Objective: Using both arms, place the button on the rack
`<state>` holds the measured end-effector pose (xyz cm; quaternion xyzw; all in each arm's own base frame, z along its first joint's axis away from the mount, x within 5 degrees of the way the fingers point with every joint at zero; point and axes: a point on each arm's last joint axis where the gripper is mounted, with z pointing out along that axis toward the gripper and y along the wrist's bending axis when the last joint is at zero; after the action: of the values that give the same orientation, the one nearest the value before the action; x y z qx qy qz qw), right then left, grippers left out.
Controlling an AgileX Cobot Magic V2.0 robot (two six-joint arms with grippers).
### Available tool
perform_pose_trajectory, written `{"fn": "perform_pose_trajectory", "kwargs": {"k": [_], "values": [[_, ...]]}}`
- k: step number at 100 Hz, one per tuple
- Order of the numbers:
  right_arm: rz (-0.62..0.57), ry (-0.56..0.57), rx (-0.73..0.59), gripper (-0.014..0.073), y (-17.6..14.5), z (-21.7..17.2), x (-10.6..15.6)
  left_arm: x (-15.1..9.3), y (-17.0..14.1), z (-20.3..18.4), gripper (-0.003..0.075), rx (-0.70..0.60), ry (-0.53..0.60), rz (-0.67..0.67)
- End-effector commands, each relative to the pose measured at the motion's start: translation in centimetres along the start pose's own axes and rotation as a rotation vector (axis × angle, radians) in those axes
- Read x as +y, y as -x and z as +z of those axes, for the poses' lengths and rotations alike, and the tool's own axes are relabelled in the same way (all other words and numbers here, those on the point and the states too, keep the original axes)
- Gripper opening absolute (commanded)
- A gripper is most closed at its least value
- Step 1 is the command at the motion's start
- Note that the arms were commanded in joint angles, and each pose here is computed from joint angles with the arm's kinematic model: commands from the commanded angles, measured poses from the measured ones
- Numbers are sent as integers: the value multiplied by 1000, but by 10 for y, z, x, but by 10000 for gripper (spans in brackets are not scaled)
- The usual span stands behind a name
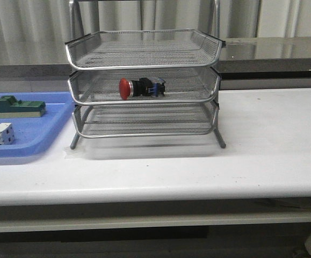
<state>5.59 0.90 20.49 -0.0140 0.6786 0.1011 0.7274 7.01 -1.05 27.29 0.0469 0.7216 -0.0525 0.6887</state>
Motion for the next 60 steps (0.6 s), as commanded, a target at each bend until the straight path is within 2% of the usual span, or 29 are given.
{"fn": "perform_pose_trajectory", "kwargs": {"k": [1, 24, 40, 60], "values": [[-12, 22, -122, -57, 15, -3, 2, 1, 16, -1, 4, -102, 10, -19], [-12, 22, -122, -57, 15, -3, 2, 2, 18, -1, 4, -118, 15, -70], [-12, 22, -122, -57, 15, -3, 2, 2, 17, -2, 4, -162, 24, -53], [-12, 22, -122, -57, 15, -3, 2, 2, -1, -1, 4, -194, 10, -56]]}}
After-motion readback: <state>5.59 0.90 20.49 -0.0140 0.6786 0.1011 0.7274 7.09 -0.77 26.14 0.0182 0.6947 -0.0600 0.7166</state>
